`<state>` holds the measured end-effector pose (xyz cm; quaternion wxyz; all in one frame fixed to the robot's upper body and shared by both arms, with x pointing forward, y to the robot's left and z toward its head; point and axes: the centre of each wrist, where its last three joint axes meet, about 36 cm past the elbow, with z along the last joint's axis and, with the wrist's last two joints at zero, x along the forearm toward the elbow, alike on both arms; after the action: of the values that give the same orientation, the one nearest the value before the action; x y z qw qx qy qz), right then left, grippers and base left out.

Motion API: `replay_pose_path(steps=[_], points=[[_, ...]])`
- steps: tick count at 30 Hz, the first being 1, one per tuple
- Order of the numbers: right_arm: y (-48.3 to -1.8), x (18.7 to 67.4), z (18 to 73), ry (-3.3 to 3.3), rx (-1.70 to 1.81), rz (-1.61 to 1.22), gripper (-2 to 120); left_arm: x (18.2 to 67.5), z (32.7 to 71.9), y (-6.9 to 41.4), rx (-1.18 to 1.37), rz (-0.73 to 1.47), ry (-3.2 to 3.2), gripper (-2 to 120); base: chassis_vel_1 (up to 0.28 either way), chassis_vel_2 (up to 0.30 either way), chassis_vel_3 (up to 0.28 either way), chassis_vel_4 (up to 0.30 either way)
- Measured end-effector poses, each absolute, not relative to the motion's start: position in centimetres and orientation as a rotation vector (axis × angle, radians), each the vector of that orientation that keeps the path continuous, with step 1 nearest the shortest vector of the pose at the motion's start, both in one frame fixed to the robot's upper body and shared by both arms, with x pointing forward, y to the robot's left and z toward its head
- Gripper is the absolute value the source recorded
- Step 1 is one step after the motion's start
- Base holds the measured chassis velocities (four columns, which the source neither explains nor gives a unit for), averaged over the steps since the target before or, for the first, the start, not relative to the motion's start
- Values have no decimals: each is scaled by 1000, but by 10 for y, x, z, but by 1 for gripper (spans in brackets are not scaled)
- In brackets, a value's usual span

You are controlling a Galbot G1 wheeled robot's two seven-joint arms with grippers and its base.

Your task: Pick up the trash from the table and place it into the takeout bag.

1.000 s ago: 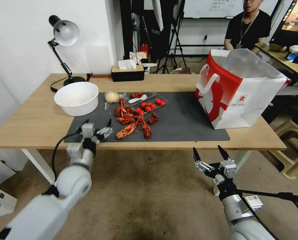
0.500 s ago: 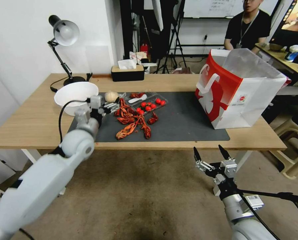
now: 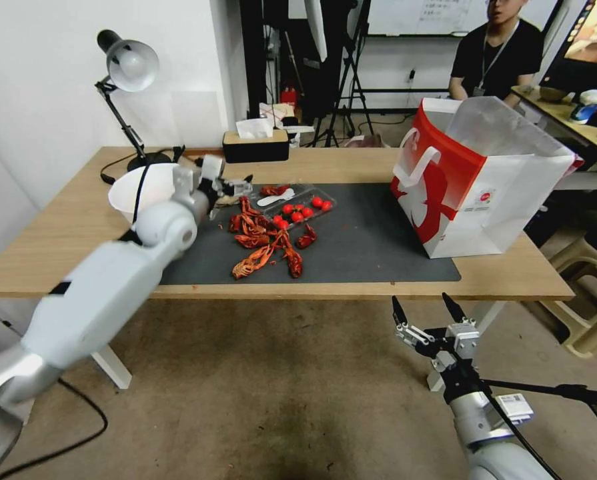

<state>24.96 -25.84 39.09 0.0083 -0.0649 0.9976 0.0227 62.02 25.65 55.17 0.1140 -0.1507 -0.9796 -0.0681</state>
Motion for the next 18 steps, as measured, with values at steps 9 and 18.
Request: replay_pose_path(steps=[9,18], points=[[-258,250,390,3116,-204,72,100,647,559,260,-427,-334,-2755,100,0,0,0,0],[-258,252,390,3114,-207,73,100,667,568,262,-435,-397,-2641,100,0,0,0,0]])
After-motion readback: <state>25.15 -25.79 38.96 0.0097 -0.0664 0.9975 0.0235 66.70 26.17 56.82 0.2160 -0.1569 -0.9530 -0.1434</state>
